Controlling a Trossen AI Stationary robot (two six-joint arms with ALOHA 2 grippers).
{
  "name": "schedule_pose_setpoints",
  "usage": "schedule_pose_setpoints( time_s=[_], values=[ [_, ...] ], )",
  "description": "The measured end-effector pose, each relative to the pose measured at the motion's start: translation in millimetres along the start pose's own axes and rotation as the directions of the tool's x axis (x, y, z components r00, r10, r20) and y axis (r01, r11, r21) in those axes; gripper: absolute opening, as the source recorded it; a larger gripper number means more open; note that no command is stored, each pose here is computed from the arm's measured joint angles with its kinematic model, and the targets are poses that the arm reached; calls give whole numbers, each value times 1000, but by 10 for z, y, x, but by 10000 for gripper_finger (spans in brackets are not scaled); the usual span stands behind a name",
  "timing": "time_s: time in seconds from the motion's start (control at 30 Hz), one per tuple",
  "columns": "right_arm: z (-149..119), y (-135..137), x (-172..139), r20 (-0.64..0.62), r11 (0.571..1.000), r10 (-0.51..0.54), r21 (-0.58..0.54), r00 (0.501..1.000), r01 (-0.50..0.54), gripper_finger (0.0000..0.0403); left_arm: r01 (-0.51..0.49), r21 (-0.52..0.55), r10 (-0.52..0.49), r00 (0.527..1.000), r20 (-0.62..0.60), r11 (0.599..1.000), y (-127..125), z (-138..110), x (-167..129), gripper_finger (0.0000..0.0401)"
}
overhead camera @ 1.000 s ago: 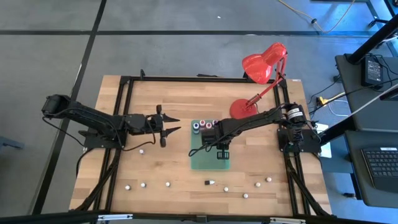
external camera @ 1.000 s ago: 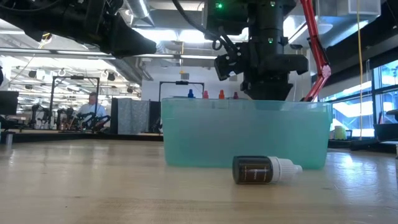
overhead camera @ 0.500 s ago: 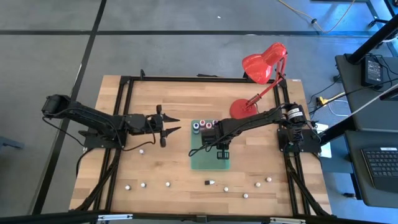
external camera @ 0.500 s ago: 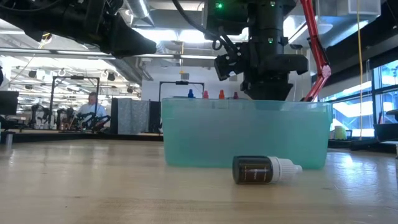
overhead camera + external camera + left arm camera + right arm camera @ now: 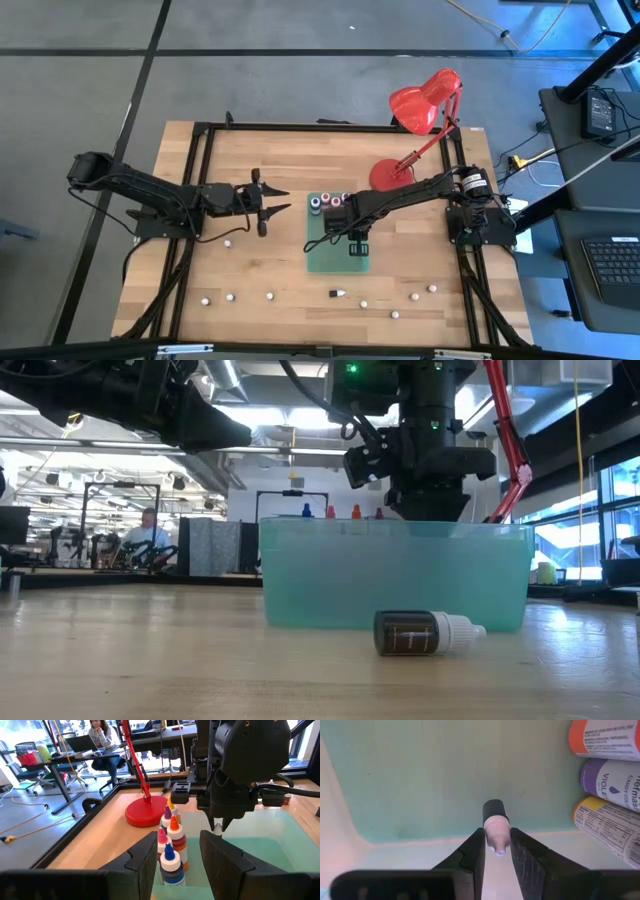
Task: Pick & Place food coloring
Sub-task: Put the middle small red food coloring bottle into the green bin
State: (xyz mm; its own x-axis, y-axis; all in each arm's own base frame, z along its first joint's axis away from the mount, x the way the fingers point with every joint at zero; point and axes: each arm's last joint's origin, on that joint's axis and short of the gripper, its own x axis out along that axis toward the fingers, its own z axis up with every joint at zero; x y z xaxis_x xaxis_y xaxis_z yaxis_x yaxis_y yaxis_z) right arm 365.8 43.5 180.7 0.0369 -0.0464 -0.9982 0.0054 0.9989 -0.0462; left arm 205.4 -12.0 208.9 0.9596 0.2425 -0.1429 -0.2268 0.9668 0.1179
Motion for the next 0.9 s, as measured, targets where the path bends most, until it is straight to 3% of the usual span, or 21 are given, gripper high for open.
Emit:
schedule_pose_setpoints(
  time_s=[0.9],
  values=[
    [-10, -1, -1, -10, 1000, 0, 27, 1000, 0, 93, 0, 0, 0, 1000, 0, 1000, 0, 0, 0, 144]
  ],
)
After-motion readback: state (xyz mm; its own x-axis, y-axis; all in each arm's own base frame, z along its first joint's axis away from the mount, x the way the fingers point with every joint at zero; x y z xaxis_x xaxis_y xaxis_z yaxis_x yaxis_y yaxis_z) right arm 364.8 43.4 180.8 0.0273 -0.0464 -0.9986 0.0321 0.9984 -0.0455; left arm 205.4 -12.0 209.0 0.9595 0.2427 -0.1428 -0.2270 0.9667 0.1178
